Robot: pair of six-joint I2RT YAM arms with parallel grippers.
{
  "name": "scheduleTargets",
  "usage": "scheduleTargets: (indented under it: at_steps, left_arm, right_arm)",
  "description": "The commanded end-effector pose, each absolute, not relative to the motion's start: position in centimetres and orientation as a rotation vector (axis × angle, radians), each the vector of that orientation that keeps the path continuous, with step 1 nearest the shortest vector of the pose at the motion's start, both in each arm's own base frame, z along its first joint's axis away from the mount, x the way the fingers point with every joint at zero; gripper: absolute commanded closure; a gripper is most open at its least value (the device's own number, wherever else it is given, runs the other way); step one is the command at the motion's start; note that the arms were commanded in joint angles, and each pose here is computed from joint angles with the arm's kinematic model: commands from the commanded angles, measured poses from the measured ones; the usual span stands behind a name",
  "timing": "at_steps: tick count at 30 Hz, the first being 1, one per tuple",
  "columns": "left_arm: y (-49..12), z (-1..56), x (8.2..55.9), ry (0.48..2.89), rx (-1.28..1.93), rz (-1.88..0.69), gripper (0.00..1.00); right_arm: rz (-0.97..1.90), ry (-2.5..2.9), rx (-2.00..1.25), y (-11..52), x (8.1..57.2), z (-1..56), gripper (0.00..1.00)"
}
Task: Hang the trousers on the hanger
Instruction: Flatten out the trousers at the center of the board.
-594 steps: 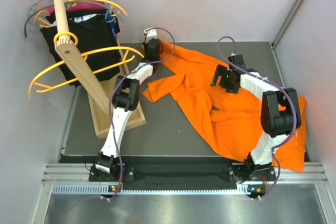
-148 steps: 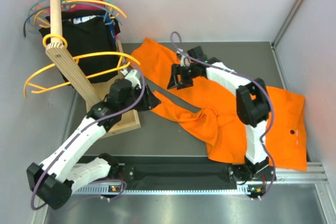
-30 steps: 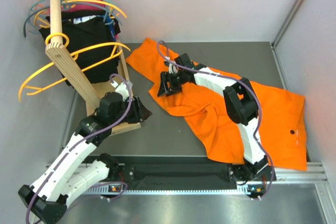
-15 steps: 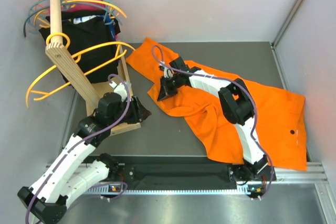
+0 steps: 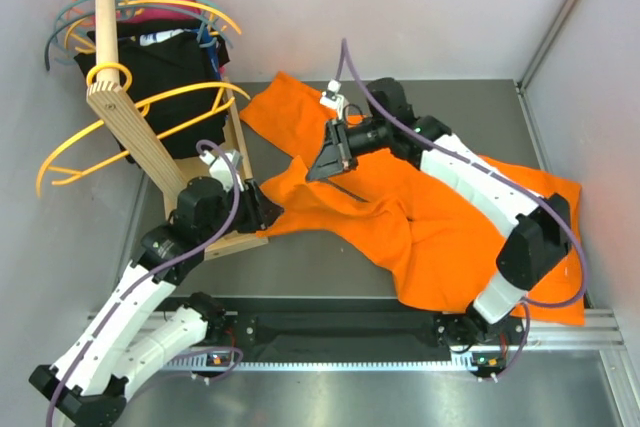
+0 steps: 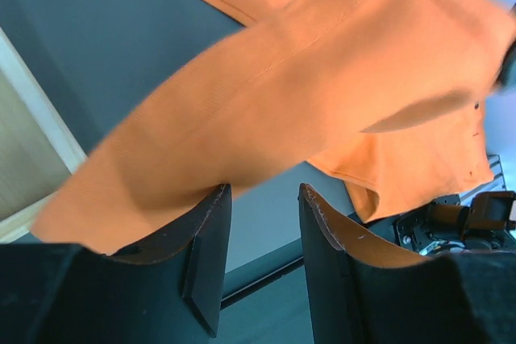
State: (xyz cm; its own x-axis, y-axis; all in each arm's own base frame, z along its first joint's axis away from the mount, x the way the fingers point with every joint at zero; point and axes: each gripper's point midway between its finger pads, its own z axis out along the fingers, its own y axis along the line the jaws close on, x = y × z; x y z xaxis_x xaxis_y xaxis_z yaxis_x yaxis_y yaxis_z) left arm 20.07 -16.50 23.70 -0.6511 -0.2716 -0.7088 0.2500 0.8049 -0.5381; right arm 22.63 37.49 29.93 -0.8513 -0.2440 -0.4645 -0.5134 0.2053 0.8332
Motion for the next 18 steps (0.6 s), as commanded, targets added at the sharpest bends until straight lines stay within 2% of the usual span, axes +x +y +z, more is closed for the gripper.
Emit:
scheduleTargets:
  at_steps: [1,3,5,6,7,8,9,11,12,13,15,16,18]
  left_arm:
    - [-16.6,25.9,20.8,2.074,-0.002,-0.787,0.56]
    - [-17.5,25.5,20.6,2.105,0.043,-0.819,0.55]
    - [-17.9,24.7,20.5,2.149,0.06,-0.826,0.56]
    - [-18.3,23.9,20.4,2.185,0.082,-0.83,0.56]
    - [-18.3,23.4,20.5,2.205,0.084,-0.819,0.56]
    - [-18.1,22.8,20.4,2.234,0.073,-0.801,0.56]
    - [-18.1,22.2,20.3,2.247,0.077,-0.788,0.56]
    - [-17.8,21.3,20.1,2.262,0.078,-0.767,0.55]
    - [-17.5,20.6,19.6,2.28,0.07,-0.758,0.55]
    - [-17.3,20.3,19.4,2.282,0.066,-0.755,0.55]
    - [-17.0,20.0,18.6,2.275,0.017,-0.78,0.54]
    - [-17.0,20.1,18.4,2.27,0.004,-0.799,0.54]
    - [-17.0,19.2,17.5,2.288,-0.048,-0.838,0.54]
  right_arm:
    - [1.597,2.296,-0.522,35.5,28.5,27.8,0.96]
    - [1.494,2.233,-0.488,34.3,33.2,27.1,0.95]
    - [1.413,2.267,-0.413,33.1,38.5,23.4,0.94]
    - [1.384,2.215,-0.414,33.0,41.1,24.3,0.94]
    - [1.346,2.266,-0.369,32.9,43.7,20.8,0.93]
    - [1.283,2.262,-0.323,31.6,46.5,19.7,0.92]
    - [1.285,2.256,-0.3,31.7,49.5,18.0,0.83]
    - [1.35,2.245,-0.234,31.1,52.6,17.0,0.71]
    - [1.349,2.192,-0.228,31.0,54.4,18.3,0.66]
    - [1.363,2.232,-0.187,31.0,55.3,15.6,0.54]
    - [1.362,2.257,-0.124,30.3,55.7,14.8,0.4]
    - [1.34,2.237,-0.137,30.1,55.3,16.5,0.33]
    - [1.228,2.241,-0.123,28.8,53.9,17.8,0.27]
